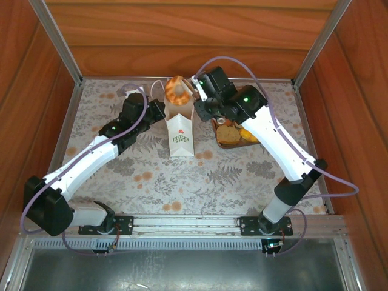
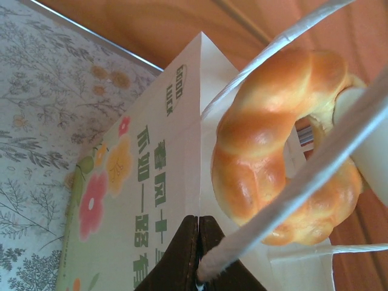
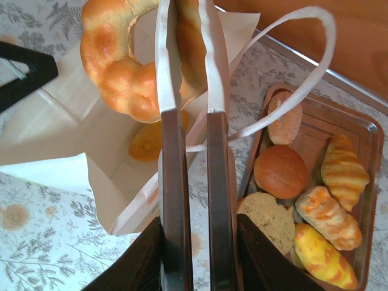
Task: Place the fake bread into the paper bag
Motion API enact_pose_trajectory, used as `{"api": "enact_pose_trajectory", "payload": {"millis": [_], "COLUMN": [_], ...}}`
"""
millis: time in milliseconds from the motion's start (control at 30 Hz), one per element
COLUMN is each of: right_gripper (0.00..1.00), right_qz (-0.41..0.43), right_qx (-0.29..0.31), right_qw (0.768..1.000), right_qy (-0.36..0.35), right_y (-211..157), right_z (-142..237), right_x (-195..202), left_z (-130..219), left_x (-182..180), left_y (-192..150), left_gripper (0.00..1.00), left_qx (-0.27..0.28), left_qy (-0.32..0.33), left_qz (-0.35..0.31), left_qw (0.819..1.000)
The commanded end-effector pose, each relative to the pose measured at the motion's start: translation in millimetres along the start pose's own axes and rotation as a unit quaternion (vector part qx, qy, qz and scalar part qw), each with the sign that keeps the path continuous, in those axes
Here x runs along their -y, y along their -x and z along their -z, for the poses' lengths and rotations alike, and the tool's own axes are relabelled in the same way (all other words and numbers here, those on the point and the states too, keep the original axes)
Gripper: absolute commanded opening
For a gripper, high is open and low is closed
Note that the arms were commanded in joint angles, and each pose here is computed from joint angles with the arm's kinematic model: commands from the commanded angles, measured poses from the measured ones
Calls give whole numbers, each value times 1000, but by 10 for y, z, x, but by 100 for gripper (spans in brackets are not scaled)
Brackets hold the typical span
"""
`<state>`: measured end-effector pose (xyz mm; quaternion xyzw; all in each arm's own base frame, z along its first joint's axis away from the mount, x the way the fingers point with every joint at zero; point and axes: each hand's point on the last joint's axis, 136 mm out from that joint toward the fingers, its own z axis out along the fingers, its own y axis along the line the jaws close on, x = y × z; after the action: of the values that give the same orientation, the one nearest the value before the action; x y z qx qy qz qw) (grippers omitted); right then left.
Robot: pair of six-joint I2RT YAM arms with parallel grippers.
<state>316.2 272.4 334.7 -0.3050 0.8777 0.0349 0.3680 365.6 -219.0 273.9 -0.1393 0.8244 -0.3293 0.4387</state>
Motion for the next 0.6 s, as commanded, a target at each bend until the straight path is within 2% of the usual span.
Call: {"api": "enact_pose_trajectory", "payload": {"millis": [0,200,567], "right_gripper": [30,30,32], "right_qz": [18,34,33], "right_qx": [11,-11,-30], "right_qw": [999,998,999], "right_qy": [-24,-50,-15], "right_y": [95,21,-74], "right_z": [11,-41,-64], "right_x": [21,48,-123], "left_z": [84,101,121], "left_x": [-21,-36,-34], "left_y": [15,22,29], "left_gripper": [9,9,9], "left_qx": [11,14,15], "left_qy": [5,7,7], "left_qz": [-9,-10,-9], "left_qw": [1000,1000,1000]}}
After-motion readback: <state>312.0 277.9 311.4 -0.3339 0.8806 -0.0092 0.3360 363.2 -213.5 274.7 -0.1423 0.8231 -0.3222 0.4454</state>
